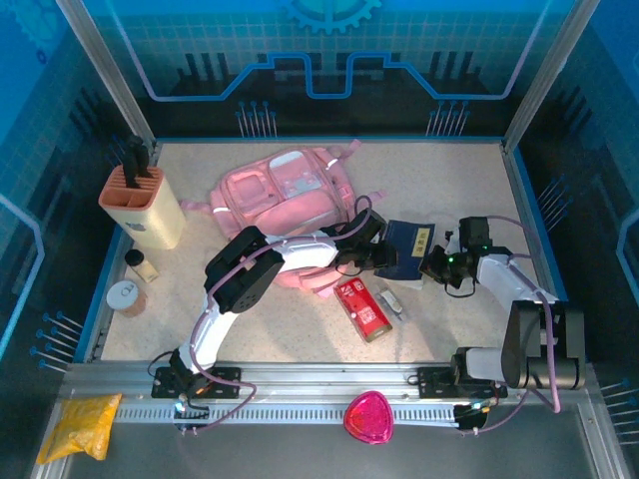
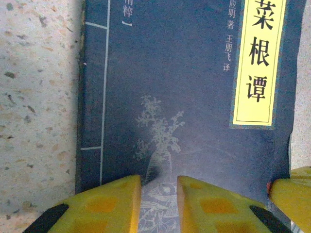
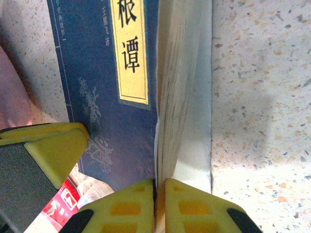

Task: Pack books, pencil case, and school supplies into a backpack

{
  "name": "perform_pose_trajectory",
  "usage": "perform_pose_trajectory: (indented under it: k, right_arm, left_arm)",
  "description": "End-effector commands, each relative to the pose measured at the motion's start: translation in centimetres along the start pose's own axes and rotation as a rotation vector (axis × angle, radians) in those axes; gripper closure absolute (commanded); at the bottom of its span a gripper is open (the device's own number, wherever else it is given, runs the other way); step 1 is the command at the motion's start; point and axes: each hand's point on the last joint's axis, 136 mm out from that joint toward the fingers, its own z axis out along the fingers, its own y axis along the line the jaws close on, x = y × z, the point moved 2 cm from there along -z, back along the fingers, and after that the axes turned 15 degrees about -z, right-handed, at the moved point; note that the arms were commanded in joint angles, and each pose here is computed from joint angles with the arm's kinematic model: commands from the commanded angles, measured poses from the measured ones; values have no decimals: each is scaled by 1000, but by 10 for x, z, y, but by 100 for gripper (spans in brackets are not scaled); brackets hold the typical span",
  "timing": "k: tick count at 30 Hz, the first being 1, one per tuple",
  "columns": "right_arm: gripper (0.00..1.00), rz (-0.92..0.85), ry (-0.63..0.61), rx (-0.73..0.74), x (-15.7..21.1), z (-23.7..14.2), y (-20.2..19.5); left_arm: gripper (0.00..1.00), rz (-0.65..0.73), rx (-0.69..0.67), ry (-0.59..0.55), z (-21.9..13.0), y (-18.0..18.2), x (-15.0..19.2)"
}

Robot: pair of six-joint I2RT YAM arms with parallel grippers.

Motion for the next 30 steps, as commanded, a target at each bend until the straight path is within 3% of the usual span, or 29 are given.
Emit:
perform_pose_trajectory:
  k: [1,7,13,17,30]
  right_arm:
    - [94,-16,-23,-68,-5,-6,11]
    - [99,-1,-36,-101,-6,-7,15]
    - [100,2,-88,-154,-14,-18,22]
    - [100,-18,-128,-196,-22,-31,34]
    - [100,-193,-241,-412,-50,-93,114]
  left_arm:
    - [73,3,-70,20,8,18,4]
    - [62,30,-58,-1,-7,0,-2]
    - [47,40,45,-78,-54,-31,-16]
    - [32,17,102,-120,-87,-39,-20]
    - [7,-208,291,-282,-182,-20,-39]
